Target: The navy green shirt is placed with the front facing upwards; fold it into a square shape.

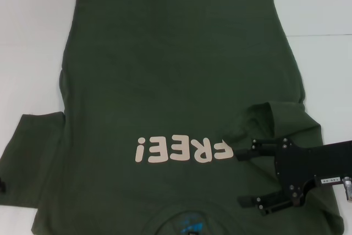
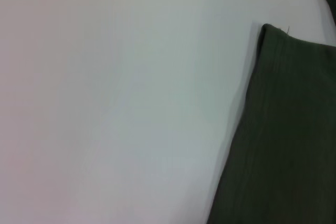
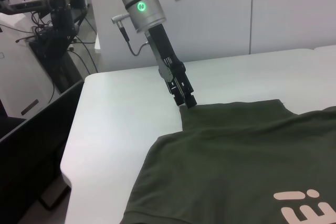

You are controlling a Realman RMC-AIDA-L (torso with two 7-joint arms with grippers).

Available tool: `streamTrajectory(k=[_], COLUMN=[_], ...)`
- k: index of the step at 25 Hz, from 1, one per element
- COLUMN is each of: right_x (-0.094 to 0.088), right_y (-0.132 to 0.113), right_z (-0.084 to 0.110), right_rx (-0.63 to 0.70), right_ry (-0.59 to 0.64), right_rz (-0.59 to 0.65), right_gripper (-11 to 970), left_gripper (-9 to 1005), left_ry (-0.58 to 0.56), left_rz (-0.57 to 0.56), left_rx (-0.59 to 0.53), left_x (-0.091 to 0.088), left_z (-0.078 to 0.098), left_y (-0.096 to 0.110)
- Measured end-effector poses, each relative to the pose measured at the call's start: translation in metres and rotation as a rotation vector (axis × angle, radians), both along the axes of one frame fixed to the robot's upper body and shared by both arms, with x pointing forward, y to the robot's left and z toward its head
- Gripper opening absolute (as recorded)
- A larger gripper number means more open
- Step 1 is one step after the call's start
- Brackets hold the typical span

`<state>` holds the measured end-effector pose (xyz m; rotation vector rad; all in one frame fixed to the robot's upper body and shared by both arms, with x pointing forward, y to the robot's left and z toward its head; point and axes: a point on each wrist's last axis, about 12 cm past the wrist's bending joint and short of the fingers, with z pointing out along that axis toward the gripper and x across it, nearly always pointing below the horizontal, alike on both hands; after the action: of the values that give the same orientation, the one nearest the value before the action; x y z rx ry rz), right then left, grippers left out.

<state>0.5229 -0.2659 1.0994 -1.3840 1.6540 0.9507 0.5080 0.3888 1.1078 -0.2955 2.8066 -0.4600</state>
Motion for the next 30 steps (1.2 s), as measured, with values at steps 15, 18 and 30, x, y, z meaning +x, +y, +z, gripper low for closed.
streamTrajectory(k=[15, 18, 30], right_x=[-0.001, -0.001, -0.002], right_y=[0.000, 0.000, 0.000], right_z=[-0.001, -0.001, -0.002], right_rx=[-0.003, -0.003, -0.005], right_ry=[0.004, 0.004, 0.009], right_rz=[0.005, 0.004, 0.001], right_gripper=[923, 923, 922], left_gripper=[687, 684, 673], left_ry=[0.002, 0.004, 0.005], left_rz=[-0.010, -0.018, -0.053], left_rx=[-0.003, -0.002, -0.017], left_x=[0.002, 0.003, 0.009], left_z=[0.000, 0.000, 0.003], left_y=[-0.003, -0.004, -0.014])
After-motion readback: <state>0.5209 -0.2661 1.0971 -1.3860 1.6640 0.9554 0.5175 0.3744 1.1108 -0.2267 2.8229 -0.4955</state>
